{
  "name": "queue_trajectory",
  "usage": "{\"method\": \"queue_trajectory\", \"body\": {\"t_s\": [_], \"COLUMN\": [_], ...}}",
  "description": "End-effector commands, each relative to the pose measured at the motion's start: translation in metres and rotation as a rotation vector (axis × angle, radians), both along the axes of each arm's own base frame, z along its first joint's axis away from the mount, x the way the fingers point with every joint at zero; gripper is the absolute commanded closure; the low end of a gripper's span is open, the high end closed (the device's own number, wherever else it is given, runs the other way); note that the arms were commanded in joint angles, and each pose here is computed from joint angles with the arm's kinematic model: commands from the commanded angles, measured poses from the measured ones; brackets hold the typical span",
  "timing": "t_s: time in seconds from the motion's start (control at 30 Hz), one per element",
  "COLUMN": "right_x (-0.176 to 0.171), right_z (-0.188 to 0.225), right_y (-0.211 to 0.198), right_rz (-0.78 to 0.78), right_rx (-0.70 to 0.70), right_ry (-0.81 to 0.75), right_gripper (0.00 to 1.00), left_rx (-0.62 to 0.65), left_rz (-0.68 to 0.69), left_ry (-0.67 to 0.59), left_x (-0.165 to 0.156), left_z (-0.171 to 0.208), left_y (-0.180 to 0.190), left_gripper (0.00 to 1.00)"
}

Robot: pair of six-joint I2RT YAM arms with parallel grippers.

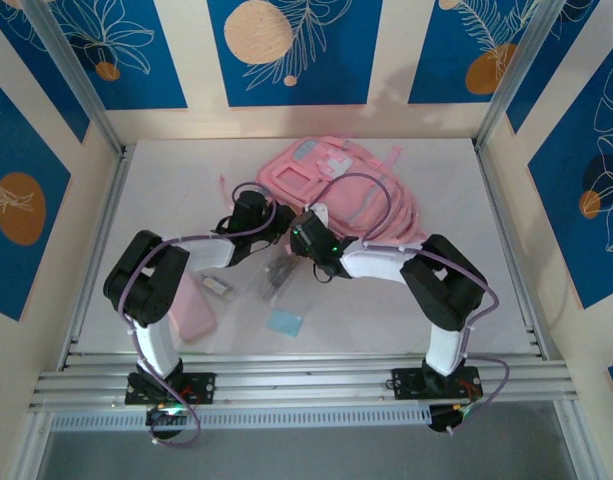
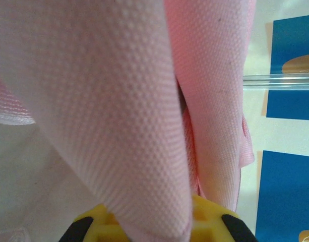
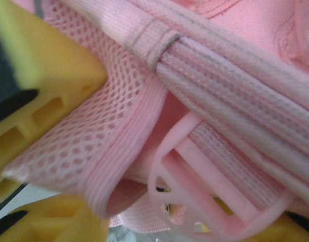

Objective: Pack books, pencil case, and school supplies into a backpack

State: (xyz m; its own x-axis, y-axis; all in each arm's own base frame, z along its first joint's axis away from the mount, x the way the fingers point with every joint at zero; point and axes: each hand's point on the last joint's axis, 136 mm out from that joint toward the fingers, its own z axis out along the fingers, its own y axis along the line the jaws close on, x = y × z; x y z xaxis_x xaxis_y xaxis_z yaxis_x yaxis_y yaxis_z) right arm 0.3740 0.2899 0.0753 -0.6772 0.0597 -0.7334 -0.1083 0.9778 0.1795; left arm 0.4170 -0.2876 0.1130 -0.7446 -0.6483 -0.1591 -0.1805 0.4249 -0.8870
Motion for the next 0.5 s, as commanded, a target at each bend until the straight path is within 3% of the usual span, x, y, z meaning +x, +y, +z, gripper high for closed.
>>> {"method": "queue_trajectory", "body": {"t_s": [0.0, 0.1, 0.27, 0.47], "right_x": [0.036, 0.045, 0.048, 0.015], "right_z": [0.021, 0.022, 0.025, 0.021], "right_y": [-0.013, -0.017, -0.007, -0.017], "right_rz": [-0.141, -0.197, -0.108, -0.054], "right_rx": [-0.018, -0.057, -0.092, -0.044], "right_ry": [-0.119, -0.136, -0.129, 0.012], "right_gripper": [0.57, 0.65, 1.0, 1.0], "left_rx": [-0.134, -0.144, -0.129, -0.103], "left_rz": [-0.136, -0.143, -0.134, -0.089], "left_ry": [-0.109, -0.099, -0.108, -0.115], "left_x": [-0.019, -0.023, -0.023, -0.005], "left_z": [0.067, 0.067, 0.066, 0.052], "left_y": [-0.037, -0.038, -0.034, -0.023], "left_gripper": [1.0, 1.0, 1.0, 1.0]}}
